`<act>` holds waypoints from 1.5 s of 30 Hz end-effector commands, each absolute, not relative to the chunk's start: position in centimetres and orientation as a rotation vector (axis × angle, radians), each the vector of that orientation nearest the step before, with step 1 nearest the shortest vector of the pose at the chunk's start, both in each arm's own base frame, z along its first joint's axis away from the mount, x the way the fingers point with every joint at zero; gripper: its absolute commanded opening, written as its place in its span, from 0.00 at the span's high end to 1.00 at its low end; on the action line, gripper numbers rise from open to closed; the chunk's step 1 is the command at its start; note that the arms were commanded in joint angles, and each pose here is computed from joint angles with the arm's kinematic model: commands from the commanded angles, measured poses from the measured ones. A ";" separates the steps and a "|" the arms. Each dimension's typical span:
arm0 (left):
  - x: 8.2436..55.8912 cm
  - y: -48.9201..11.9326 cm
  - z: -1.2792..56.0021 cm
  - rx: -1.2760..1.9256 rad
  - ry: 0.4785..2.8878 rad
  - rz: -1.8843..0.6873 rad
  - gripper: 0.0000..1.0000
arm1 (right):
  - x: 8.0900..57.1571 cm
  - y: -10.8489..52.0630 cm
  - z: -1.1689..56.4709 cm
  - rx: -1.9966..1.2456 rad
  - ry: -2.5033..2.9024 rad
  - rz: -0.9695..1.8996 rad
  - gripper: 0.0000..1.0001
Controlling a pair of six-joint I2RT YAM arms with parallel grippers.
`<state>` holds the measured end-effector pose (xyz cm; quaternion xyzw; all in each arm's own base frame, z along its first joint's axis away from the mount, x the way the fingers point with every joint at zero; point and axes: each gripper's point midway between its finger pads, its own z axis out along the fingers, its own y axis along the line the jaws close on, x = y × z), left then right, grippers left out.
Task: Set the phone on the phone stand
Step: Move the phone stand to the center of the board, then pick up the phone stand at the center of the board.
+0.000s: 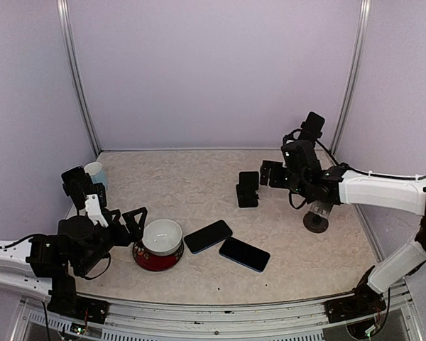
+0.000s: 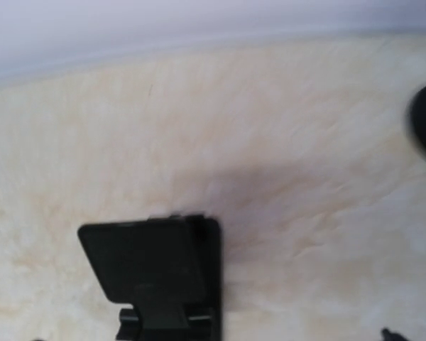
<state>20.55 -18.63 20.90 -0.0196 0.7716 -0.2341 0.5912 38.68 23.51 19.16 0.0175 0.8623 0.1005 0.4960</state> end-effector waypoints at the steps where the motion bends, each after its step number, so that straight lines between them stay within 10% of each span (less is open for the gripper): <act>1: 20.6 -19.2 20.7 -0.031 1.795 -0.544 0.01 | 35.9 19.5 21.3 0.123 2.001 0.189 0.00; 18: 20.5 -19.7 20.4 -0.016 1.796 -0.559 0.01 | 28.1 7.1 19.1 0.471 1.954 -0.036 0.00; 45: 20.3 -19.2 21.1 -0.023 1.790 -0.559 0.01 | 35.3 5.6 13.9 0.515 2.151 -0.139 0.00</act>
